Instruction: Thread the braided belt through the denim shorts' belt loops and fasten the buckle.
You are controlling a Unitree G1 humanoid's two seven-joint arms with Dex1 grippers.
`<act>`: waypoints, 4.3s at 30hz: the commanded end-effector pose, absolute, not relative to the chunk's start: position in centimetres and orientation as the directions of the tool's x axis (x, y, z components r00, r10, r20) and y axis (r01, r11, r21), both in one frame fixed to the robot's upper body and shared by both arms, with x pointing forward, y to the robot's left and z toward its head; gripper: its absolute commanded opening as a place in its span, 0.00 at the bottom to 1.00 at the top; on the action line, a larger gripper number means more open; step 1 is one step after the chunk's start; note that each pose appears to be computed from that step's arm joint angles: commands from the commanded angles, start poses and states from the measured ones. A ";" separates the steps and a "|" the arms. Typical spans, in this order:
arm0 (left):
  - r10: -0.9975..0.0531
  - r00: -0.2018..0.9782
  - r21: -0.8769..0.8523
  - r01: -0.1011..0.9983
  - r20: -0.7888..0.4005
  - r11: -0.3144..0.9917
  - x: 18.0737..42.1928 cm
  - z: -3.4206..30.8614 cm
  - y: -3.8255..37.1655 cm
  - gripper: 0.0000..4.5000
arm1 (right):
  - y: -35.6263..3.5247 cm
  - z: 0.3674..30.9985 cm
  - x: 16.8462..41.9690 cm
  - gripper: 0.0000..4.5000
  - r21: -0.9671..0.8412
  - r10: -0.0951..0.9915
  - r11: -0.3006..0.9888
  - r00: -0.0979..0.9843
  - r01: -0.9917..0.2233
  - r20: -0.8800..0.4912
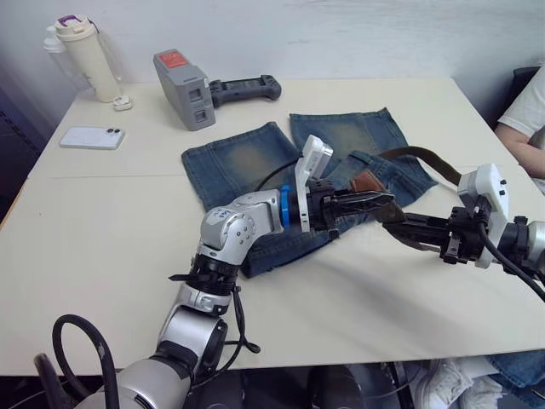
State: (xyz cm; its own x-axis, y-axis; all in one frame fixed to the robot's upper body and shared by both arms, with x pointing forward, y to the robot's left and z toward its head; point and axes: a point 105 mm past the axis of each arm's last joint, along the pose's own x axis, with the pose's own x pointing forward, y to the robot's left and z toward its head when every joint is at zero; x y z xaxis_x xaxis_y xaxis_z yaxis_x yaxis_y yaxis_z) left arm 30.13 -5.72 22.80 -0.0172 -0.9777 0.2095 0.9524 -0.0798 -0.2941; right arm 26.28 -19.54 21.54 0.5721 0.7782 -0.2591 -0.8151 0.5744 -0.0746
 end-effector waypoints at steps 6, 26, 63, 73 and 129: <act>-0.959 -0.063 -0.232 0.964 0.277 -0.130 29.8 25.4 -6.5 0.01 | -20.8 23.1 26.8 0.00 -0.207 0.707 0.645 0.677 -0.735 -0.202; -0.896 0.168 -0.278 0.959 0.411 0.052 34.8 28.5 -8.1 0.00 | -23.3 27.2 22.9 0.99 -0.282 0.608 0.732 0.781 -0.620 -0.139; -0.876 0.238 -0.756 0.626 0.419 -0.192 32.4 27.8 -9.5 0.00 | -17.7 24.4 29.2 0.99 0.812 0.061 0.241 0.843 -0.532 0.535; -0.890 0.251 -0.761 0.631 0.380 -0.148 32.5 26.7 -9.7 0.00 | -17.4 25.9 29.0 0.99 0.771 0.048 0.222 0.797 -0.597 0.603; -0.909 0.239 -0.624 0.781 0.342 -0.029 33.4 26.7 -8.1 0.48 | -20.5 27.0 29.6 0.00 0.749 -0.018 0.374 0.803 -0.547 0.596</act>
State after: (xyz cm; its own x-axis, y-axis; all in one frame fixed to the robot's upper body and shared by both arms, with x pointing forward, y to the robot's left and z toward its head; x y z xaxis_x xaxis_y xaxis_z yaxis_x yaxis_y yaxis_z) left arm 34.75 -7.39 25.62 0.3194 -0.8923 0.3191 0.6989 -0.0056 -0.7152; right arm 30.49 -18.91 25.31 0.8419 0.0048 0.5396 -0.5125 0.3204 0.7967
